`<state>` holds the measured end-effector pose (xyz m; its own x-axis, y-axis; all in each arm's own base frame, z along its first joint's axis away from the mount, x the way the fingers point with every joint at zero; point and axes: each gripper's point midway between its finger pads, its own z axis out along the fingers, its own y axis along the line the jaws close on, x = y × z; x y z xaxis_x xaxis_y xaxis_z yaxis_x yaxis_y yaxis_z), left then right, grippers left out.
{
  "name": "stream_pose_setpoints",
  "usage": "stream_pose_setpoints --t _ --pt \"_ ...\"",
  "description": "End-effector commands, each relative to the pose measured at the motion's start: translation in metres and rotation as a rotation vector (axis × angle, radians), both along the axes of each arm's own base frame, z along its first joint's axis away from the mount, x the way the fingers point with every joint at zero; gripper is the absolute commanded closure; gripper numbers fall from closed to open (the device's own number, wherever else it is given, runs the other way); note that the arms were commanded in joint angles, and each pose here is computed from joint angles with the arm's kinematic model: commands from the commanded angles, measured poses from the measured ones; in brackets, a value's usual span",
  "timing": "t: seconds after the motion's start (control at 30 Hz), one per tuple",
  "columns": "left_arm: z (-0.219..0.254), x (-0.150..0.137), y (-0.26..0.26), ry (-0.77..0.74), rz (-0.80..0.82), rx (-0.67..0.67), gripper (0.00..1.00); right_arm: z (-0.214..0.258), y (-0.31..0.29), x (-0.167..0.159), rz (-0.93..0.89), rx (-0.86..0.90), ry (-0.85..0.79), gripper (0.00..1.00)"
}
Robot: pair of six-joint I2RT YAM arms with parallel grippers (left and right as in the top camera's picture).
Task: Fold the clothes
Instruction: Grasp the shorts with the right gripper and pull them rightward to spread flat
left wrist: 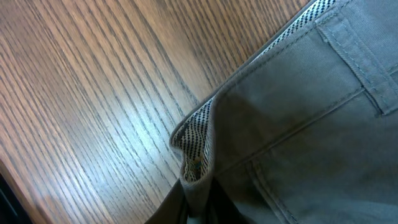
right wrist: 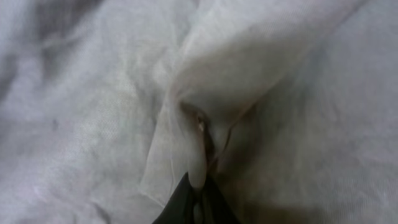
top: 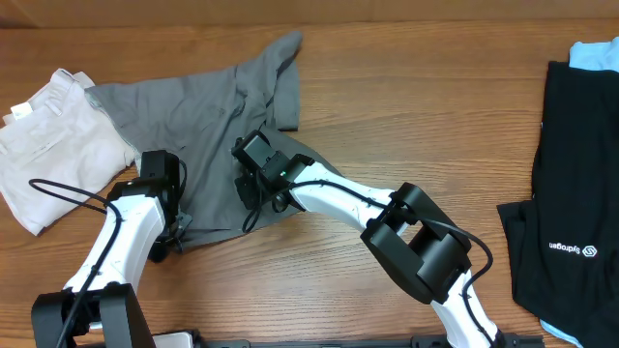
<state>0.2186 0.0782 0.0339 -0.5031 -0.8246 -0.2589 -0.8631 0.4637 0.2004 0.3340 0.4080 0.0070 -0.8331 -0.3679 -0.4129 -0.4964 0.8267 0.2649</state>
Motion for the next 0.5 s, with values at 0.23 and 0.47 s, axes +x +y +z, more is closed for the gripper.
stream_pose_setpoints --t 0.23,0.47 --pt "0.013 -0.003 0.023 0.065 -0.101 0.131 0.91 0.164 -0.242 0.122 -0.599 -0.244 -0.269 0.96" --pt "0.010 -0.002 0.016 0.093 -0.195 0.082 0.93 0.170 -0.405 0.099 -0.895 -0.295 -0.059 0.96"
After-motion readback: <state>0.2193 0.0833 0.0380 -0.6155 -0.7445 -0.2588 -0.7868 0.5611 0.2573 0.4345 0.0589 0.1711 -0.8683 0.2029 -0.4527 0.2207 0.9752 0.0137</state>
